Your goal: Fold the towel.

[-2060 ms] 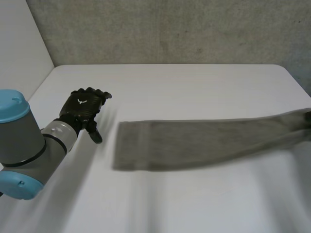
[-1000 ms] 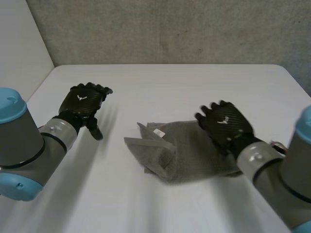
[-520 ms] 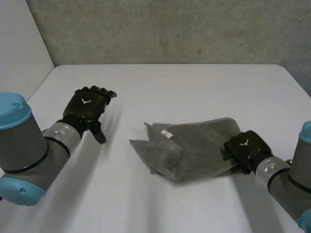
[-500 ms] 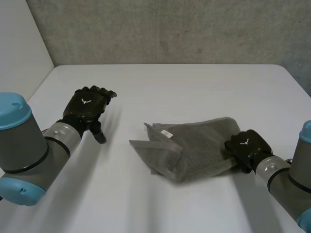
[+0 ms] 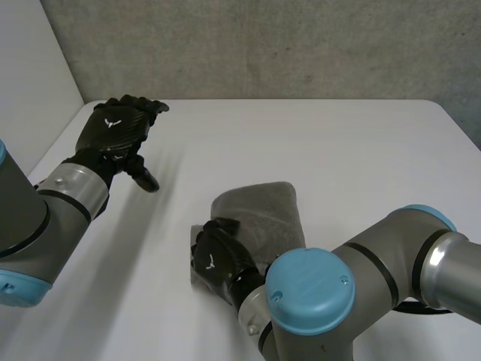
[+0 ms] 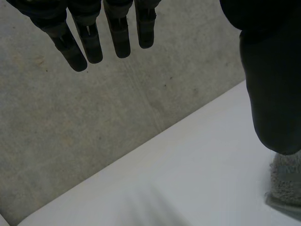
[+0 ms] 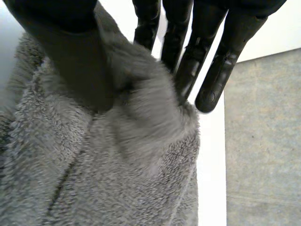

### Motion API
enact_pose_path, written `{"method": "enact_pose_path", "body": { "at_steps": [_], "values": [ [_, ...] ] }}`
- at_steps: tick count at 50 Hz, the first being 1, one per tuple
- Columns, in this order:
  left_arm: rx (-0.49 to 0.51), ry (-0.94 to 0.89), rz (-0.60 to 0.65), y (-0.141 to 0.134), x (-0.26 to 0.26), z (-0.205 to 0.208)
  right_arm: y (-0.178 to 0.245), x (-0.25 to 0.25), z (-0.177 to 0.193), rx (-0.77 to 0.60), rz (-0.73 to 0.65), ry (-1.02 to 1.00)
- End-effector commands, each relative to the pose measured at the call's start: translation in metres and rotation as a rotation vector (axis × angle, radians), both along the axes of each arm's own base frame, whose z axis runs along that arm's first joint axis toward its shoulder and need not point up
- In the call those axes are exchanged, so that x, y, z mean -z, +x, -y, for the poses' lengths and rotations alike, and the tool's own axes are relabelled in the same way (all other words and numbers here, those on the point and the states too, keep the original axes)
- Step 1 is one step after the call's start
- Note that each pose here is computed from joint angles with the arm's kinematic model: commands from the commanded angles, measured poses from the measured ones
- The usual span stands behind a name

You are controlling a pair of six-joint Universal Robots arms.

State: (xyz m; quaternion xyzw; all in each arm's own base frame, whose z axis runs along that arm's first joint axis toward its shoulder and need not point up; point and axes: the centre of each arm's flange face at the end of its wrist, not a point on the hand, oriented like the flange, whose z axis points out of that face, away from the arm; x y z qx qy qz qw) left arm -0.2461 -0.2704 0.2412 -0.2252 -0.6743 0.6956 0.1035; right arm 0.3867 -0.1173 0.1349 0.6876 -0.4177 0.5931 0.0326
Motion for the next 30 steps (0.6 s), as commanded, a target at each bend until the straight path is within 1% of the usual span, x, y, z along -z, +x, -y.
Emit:
{"method": "enact_pose_path", "body": {
  "at_steps": [1,2,3,4,6,7,9,10,11,12,14,15,17,20,22,23,25,26,28,30],
  "values": [
    [0.012,-0.013,-0.014,-0.005,-0.005,0.0,-0.016,-0.041,0.01,0.078,0.205,0.122],
    [0.012,-0.013,-0.014,-0.005,-0.005,0.0,-0.016,-0.041,0.01,0.078,0.205,0.122],
    [0.015,-0.021,-0.026,-0.006,-0.009,0.001,-0.023,-0.054,0.02,0.113,0.263,0.147],
    [0.015,-0.021,-0.027,-0.006,-0.009,0.001,-0.024,-0.054,0.02,0.113,0.264,0.147],
    [0.029,-0.019,-0.076,-0.012,-0.015,0.0,-0.042,-0.072,0.042,0.209,0.373,0.203],
    [0.029,-0.018,-0.076,-0.012,-0.015,0.0,-0.042,-0.072,0.042,0.21,0.373,0.203],
    [0.029,-0.008,-0.142,-0.019,-0.022,-0.001,-0.059,-0.09,0.06,0.296,0.486,0.259],
    [0.029,-0.008,-0.143,-0.019,-0.022,-0.001,-0.059,-0.09,0.06,0.297,0.486,0.259],
    [0.027,0.001,-0.17,-0.023,-0.023,-0.001,-0.066,-0.094,0.066,0.331,0.531,0.295],
    [0.027,0.001,-0.17,-0.023,-0.023,-0.001,-0.066,-0.094,0.066,0.331,0.531,0.295],
    [0.029,0.039,-0.206,-0.035,-0.017,-0.003,-0.081,-0.095,0.079,0.411,0.578,0.368],
    [0.029,0.039,-0.206,-0.035,-0.017,-0.003,-0.082,-0.095,0.079,0.411,0.578,0.368],
    [0.041,0.094,-0.209,-0.051,-0.004,-0.009,-0.095,-0.092,0.09,0.484,0.578,0.428],
    [0.045,0.13,-0.199,-0.058,0.004,-0.014,-0.1,-0.091,0.094,0.508,0.571,0.448],
    [0.046,0.208,-0.169,-0.07,0.024,-0.02,-0.106,-0.089,0.101,0.544,0.573,0.466],
    [0.046,0.209,-0.169,-0.07,0.024,-0.02,-0.106,-0.089,0.101,0.544,0.573,0.466],
    [0.057,0.298,-0.143,-0.082,0.046,-0.027,-0.105,-0.081,0.106,0.56,0.567,0.491],
    [0.057,0.299,-0.143,-0.082,0.046,-0.027,-0.105,-0.081,0.106,0.56,0.567,0.491],
    [0.069,0.378,-0.124,-0.091,0.066,-0.036,-0.1,-0.065,0.111,0.572,0.547,0.543],
    [0.073,0.407,-0.108,-0.094,0.076,-0.04,-0.098,-0.058,0.112,0.572,0.546,0.574]
  ]
}}
